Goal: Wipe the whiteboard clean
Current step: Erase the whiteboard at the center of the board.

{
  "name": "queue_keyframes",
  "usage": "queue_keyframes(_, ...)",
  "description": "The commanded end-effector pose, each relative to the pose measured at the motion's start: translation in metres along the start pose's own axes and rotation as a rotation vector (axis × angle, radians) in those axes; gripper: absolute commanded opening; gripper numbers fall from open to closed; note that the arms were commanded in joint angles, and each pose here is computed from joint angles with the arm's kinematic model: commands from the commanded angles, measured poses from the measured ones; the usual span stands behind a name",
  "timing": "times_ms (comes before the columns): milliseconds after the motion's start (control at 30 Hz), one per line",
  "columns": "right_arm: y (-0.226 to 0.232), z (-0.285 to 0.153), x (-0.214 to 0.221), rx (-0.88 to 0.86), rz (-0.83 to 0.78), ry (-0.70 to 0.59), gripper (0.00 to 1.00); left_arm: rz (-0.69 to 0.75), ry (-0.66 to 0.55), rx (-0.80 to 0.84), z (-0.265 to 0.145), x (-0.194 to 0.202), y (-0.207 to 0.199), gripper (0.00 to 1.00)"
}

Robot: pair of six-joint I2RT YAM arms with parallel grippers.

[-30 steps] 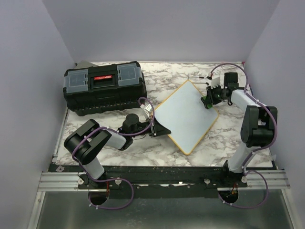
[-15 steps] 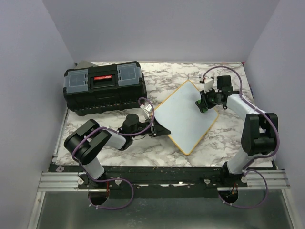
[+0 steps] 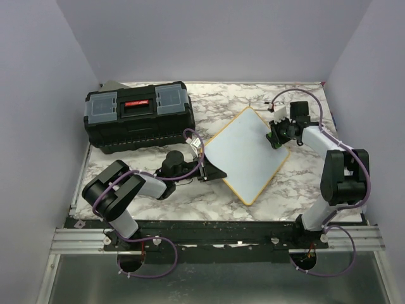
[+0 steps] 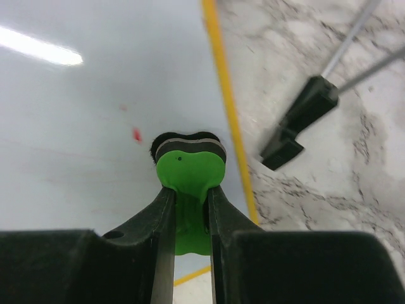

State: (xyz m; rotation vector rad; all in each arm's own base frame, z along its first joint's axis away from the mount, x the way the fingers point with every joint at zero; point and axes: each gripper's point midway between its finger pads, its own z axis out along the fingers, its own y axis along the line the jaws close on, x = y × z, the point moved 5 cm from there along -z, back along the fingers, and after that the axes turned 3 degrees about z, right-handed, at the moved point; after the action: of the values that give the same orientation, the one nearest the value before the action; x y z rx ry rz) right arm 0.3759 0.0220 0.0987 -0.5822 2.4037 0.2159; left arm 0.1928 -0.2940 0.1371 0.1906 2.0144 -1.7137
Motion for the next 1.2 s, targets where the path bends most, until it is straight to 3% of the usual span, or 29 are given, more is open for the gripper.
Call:
queue_keyframes(0, 0.066, 0.010, 0.009, -0.203, -0.002, 0.063, 0.01, 0.225, 0.008, 0.207, 0.000, -0.005, -0.040, 0.00)
queue_keyframes(200, 0.074, 0.007, 0.002, -0.193, -0.003, 0.085, 0.01, 0.224, 0.006, 0.206, -0.002, -0.003, -0.039, 0.00)
queue_keyframes(500, 0.009, 0.021, 0.022, 0.026, 0.064, 0.169, 0.01, 0.221, 0.003, 0.219, -0.002, -0.003, -0.040, 0.00)
queue_keyframes(633, 0.018, 0.024, 0.023, -0.049, 0.069, 0.178, 0.01, 0.224, 0.000, 0.219, -0.003, -0.003, -0.040, 0.00)
queue_keyframes(933, 0.092, 0.013, 0.017, -0.227, -0.061, 0.149, 0.01, 0.216, 0.001, 0.225, -0.001, -0.003, -0.039, 0.00)
queue_keyframes(1167, 0.055, 0.012, 0.018, -0.017, -0.046, 0.188, 0.01, 0.225, 0.001, 0.222, -0.003, -0.003, -0.041, 0.00)
